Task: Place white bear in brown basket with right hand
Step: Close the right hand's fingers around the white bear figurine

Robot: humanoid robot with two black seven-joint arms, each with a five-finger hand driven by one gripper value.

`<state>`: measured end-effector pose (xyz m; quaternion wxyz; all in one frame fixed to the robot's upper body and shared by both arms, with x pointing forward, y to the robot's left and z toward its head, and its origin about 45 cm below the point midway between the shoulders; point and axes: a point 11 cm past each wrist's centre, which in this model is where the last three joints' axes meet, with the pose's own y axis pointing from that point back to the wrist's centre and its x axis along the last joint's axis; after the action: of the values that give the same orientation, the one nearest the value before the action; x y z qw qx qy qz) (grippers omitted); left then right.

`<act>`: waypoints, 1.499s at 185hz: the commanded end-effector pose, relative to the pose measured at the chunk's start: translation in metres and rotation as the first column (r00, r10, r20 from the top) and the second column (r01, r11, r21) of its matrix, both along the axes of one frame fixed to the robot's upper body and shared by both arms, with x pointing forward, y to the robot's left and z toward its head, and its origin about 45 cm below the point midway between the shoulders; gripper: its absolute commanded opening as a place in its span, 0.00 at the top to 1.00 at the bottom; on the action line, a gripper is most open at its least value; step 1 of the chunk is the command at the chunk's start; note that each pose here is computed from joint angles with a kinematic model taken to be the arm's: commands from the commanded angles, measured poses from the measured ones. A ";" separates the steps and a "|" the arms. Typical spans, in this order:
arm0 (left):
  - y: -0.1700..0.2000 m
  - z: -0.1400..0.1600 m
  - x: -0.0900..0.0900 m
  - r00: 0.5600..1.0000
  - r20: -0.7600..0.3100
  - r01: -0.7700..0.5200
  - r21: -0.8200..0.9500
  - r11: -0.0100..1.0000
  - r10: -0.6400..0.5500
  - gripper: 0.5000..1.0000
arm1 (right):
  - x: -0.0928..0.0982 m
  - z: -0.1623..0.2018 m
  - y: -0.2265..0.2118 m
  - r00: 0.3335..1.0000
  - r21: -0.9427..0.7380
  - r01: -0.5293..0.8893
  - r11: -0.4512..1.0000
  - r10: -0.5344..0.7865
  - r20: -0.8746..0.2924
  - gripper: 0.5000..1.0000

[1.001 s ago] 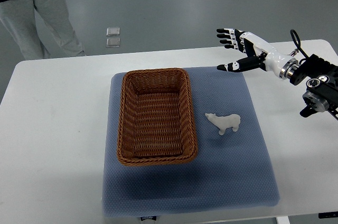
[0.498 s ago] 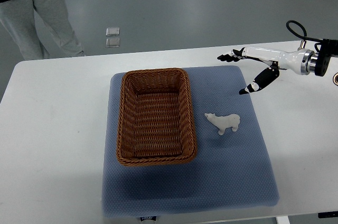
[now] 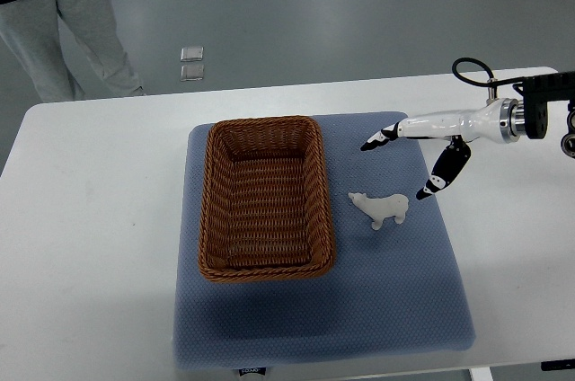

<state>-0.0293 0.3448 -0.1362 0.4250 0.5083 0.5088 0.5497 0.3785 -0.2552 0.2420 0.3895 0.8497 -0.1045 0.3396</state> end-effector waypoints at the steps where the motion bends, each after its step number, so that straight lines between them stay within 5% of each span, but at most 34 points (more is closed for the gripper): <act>1: 0.000 0.000 0.000 1.000 0.000 0.000 0.000 1.000 0.000 0.00 | -0.004 -0.015 0.008 1.000 -0.023 -0.002 1.000 0.002 -0.023 0.16; 164: 0.000 0.000 0.000 1.000 0.000 0.000 0.000 1.000 0.000 0.00 | -0.013 -0.048 0.025 0.998 -0.007 0.038 0.999 -0.038 -0.046 0.20; 277: 0.000 0.000 0.000 1.000 0.000 0.000 0.000 1.000 0.000 0.00 | -0.014 -0.053 0.024 0.999 -0.027 0.048 0.998 -0.049 -0.017 0.35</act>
<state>-0.0292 0.3448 -0.1362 0.4249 0.5083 0.5087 0.5498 0.3666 -0.2324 0.1912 0.4103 0.8432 -0.1188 0.3264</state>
